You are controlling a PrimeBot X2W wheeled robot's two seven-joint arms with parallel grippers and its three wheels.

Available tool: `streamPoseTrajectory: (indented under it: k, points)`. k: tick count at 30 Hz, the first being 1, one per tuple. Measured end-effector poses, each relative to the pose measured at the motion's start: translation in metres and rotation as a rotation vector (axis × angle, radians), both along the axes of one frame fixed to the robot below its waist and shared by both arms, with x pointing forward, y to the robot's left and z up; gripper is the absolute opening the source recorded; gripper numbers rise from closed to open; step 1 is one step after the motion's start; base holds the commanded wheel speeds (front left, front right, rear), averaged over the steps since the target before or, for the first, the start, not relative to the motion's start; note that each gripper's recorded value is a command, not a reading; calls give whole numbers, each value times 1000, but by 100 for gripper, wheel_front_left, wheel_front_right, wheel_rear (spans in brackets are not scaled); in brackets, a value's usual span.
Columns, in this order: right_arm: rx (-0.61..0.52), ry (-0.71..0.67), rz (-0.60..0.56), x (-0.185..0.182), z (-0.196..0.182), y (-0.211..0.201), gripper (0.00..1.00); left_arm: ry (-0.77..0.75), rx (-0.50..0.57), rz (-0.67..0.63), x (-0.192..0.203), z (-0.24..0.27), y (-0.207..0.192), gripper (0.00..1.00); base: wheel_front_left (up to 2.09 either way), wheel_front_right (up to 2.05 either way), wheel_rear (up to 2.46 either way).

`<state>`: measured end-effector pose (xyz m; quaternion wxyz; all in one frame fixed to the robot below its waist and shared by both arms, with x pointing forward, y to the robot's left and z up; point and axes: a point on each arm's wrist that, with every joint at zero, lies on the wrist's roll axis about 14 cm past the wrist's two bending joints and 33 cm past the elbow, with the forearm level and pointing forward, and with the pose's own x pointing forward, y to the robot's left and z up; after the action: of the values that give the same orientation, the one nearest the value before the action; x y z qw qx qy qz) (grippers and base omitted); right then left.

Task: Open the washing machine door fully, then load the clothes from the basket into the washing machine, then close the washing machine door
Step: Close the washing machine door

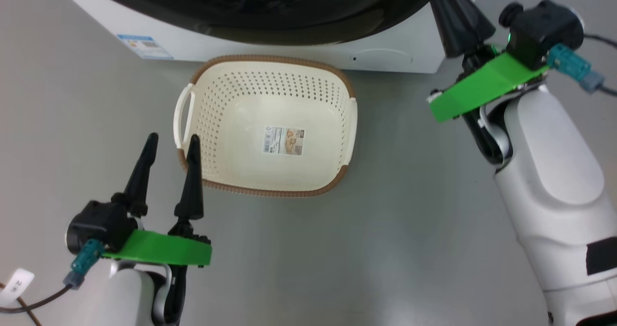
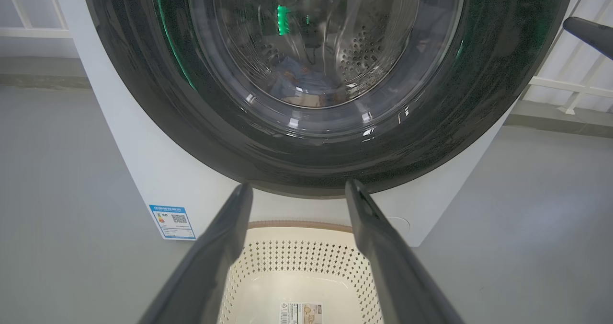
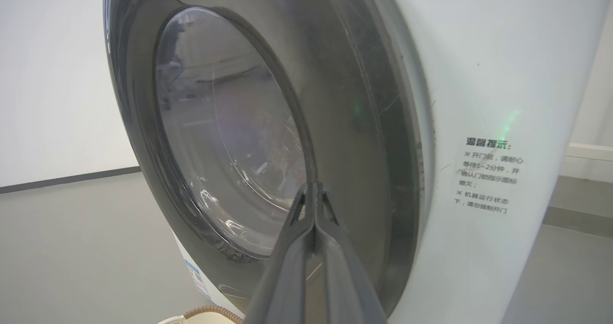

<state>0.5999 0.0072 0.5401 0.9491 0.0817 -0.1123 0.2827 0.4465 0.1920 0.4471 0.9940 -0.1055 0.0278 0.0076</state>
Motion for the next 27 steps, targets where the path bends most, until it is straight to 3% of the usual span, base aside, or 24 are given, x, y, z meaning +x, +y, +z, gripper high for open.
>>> streamPoseTrajectory:
  k: [2,3,4,6,27]
  points:
    - [-8,10,-6,-7,-2,-5,0,-3,1,-1,-2,2,-1,100,0,0,0]
    - [-16,16,-6,-11,-4,-6,40,-4,0,-2,-4,2,-1,100,0,0,0]
    - [-22,22,-6,-15,-6,-8,40,-8,-2,-2,-4,4,-2,100,0,0,0]
    - [-34,34,-7,-23,-9,-10,100,-13,2,-1,-6,6,-2,100,0,0,0]
    - [-48,99,-191,-103,-13,-92,100,-56,14,-22,-39,27,-8,100,0,0,0]
